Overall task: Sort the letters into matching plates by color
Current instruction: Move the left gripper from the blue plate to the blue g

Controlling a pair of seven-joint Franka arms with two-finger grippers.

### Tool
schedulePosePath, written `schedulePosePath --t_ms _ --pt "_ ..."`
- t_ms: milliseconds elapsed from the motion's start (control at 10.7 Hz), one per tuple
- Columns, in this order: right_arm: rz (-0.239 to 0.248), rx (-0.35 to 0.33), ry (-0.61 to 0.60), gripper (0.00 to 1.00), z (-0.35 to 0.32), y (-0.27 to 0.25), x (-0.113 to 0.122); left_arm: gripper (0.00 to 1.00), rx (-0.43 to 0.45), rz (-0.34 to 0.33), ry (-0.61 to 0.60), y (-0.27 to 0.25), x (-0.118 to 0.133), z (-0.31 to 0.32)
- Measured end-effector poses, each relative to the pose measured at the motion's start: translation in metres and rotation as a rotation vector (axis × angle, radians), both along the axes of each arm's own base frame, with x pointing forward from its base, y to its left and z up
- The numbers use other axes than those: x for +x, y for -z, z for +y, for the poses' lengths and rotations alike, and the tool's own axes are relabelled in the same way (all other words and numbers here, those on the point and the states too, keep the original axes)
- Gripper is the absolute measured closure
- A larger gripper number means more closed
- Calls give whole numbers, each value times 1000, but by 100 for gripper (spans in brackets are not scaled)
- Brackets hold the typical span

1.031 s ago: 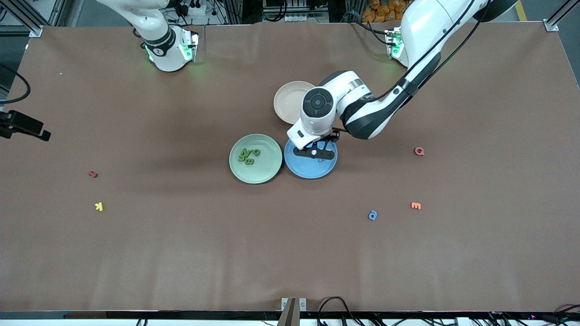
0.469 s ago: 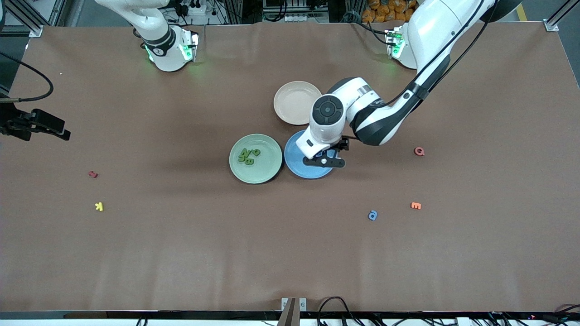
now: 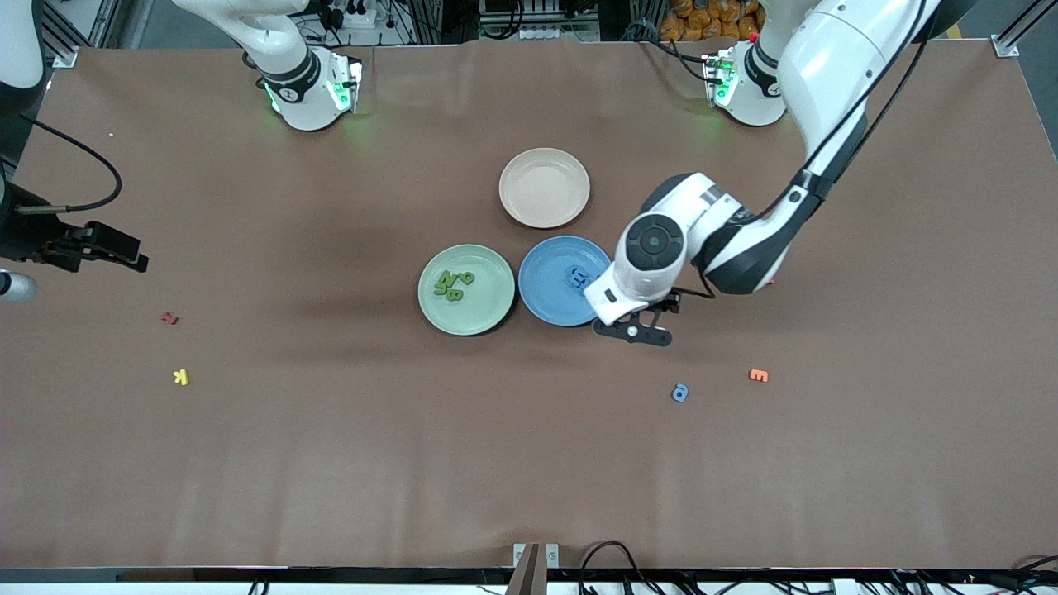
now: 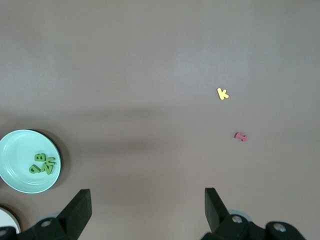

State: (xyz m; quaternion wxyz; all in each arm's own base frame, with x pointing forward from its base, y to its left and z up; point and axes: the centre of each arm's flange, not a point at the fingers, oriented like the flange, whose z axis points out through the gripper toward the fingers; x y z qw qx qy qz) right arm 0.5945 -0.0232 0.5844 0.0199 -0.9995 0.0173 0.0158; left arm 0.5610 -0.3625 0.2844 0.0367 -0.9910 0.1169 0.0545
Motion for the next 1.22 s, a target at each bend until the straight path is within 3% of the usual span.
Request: schedulePosePath --t_ms 375,750,1219 --pt "-40 -16 20 0 1 -18 -4 0 -6 2 73 4 28 38" --pt "-76 -17 25 0 0 -37 -9 0 -54 -59 113 22 54 62" --pt "-113 -18 37 0 -1 -54 -10 0 -64 -88 126 31 72 78"
